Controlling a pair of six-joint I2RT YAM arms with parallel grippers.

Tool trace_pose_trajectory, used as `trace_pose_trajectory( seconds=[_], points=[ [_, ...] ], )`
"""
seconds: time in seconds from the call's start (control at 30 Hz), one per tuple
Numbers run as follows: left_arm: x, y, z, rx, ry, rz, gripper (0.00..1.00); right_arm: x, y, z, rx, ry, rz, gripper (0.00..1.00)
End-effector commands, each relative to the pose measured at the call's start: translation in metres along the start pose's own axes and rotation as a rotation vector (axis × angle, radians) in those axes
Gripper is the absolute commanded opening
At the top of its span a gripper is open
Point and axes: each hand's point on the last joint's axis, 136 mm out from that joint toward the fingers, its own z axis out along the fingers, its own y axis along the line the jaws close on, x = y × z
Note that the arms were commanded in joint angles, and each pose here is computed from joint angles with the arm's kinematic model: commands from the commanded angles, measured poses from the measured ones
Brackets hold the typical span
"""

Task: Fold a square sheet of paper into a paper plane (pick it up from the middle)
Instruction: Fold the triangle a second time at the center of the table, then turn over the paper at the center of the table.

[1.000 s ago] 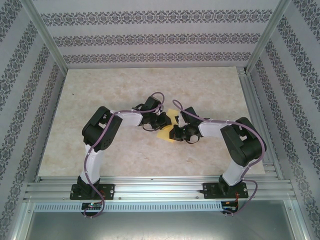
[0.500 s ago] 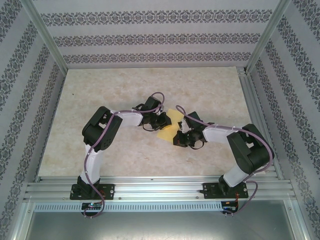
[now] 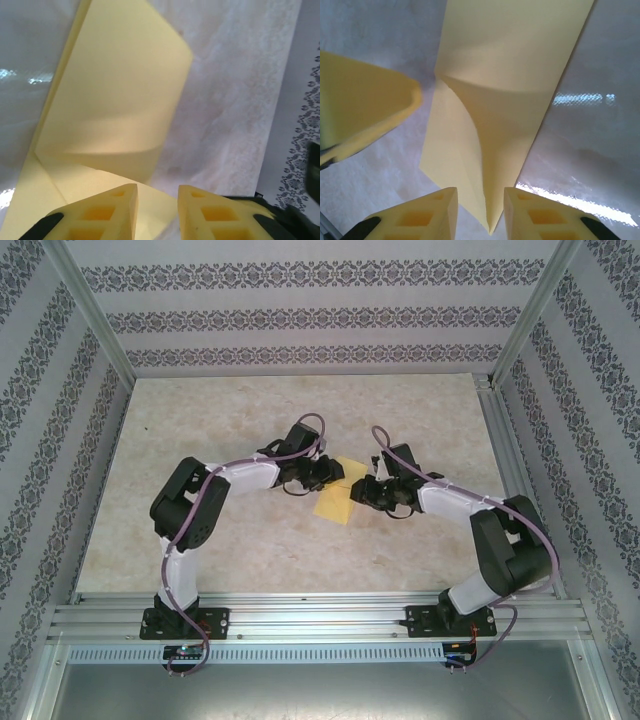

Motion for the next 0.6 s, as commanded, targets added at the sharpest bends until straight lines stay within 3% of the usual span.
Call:
trace_pose_trajectory(
  seconds=[0.0, 0.2, 0.57],
  points=[
    [-0.011, -0.01, -0.025, -0.022, -0.068, 0.036, 0.29, -0.015, 0.003, 0.007, 0.013, -0.025, 0.006, 0.32],
    [-0.004, 0.004, -0.03, -0.021, -0.06, 0.011, 0.29, -0.015, -0.007, 0.018, 0.064, -0.001, 0.013, 0.37],
    [0.004, 0.018, -0.006, 0.0, 0.004, -0.025, 0.28, -0.015, -0.016, 0.038, 0.082, 0.021, 0.041, 0.39]
  ],
)
